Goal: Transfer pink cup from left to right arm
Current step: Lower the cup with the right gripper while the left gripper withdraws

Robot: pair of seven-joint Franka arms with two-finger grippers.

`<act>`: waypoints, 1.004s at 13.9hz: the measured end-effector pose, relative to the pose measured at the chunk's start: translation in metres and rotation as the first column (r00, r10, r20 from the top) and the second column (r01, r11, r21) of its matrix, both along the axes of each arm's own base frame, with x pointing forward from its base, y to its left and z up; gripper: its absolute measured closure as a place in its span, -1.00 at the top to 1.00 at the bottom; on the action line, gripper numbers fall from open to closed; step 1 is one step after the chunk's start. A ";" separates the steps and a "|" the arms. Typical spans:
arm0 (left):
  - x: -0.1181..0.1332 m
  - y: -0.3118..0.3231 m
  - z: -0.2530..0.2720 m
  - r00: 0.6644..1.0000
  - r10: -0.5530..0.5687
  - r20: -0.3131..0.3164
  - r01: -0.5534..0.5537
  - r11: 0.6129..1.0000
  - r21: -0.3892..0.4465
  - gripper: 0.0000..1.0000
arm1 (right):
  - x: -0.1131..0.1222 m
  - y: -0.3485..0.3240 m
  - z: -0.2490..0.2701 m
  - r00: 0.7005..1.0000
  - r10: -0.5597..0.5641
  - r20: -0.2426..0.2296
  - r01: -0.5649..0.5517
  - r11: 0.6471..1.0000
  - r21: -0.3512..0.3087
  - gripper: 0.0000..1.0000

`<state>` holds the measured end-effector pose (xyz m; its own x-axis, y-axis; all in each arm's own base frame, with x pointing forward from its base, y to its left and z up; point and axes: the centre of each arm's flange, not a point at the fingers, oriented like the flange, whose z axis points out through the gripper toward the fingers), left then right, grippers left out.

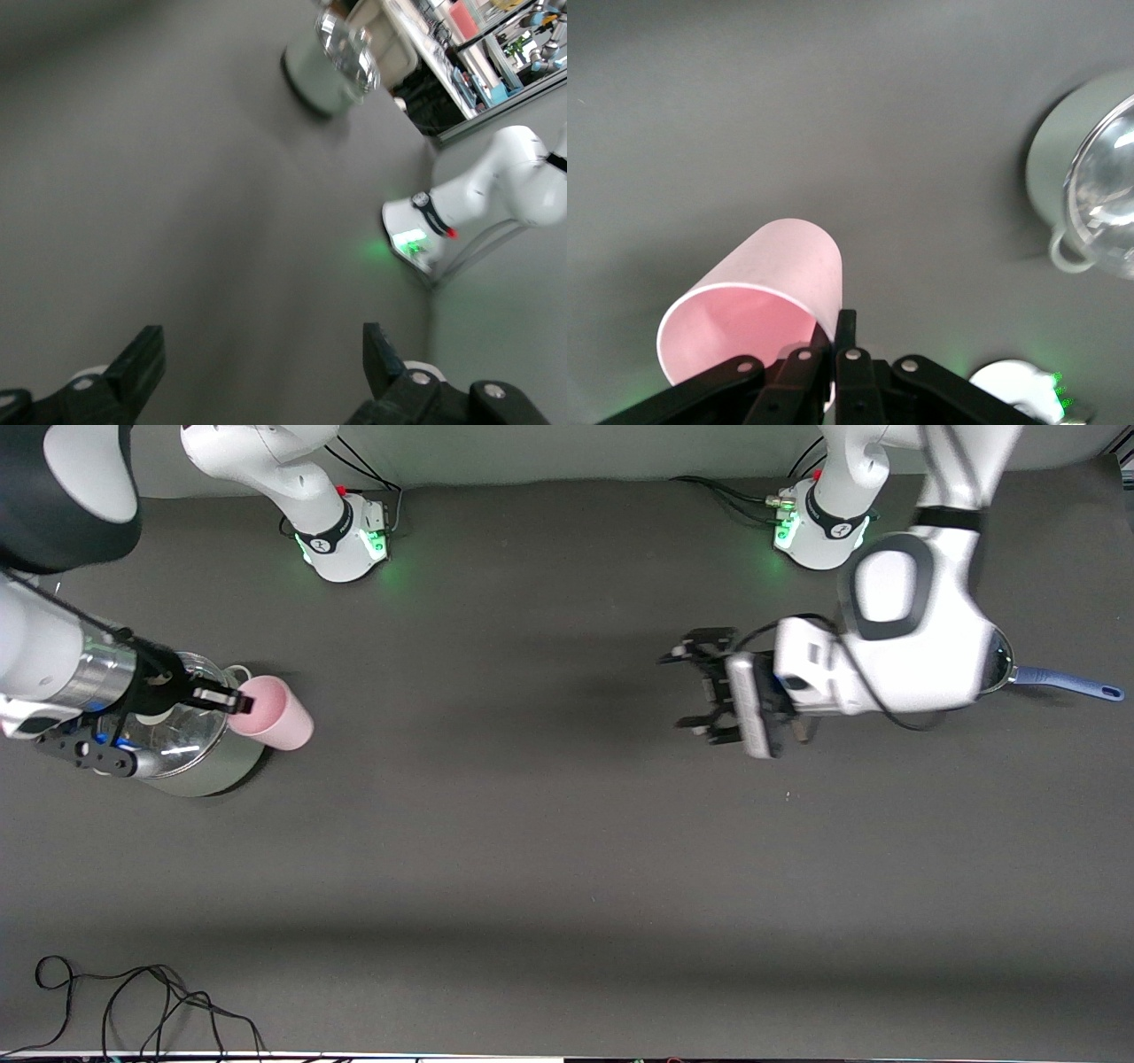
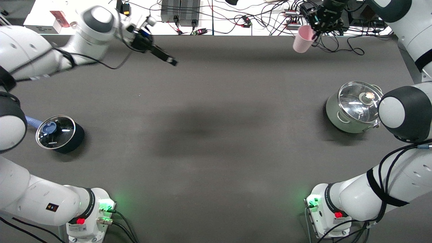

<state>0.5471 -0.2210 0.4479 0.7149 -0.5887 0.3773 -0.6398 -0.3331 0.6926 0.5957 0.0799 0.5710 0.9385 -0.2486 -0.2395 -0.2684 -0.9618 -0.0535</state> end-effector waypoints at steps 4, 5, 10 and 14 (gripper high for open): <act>0.013 0.089 0.025 0.987 0.054 -0.150 -0.010 0.961 0.278 1.00 | 0.010 -0.038 -0.064 0.998 0.040 0.048 -0.040 0.999 0.003 -0.95; 0.016 0.106 0.031 0.986 0.077 -0.150 -0.022 0.940 0.342 1.00 | 0.009 -0.043 -0.084 0.998 0.042 0.057 -0.041 0.999 -0.009 -0.95; 0.026 0.175 0.071 0.978 0.195 -0.080 -0.092 0.735 0.671 1.00 | -0.008 -0.060 -0.194 0.991 0.068 0.113 -0.064 0.997 -0.039 -0.95; 0.026 0.196 0.081 0.933 0.357 -0.047 -0.183 0.582 0.792 1.00 | -0.017 -0.064 -0.247 0.990 0.067 0.120 -0.059 0.996 -0.068 -0.95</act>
<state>0.5734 -0.0254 0.5288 0.8915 -0.3632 -0.2707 -0.3213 -0.9283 0.1873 0.5788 0.0161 0.3239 0.9741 -0.1988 -0.1076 -0.2020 -0.9792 -0.0196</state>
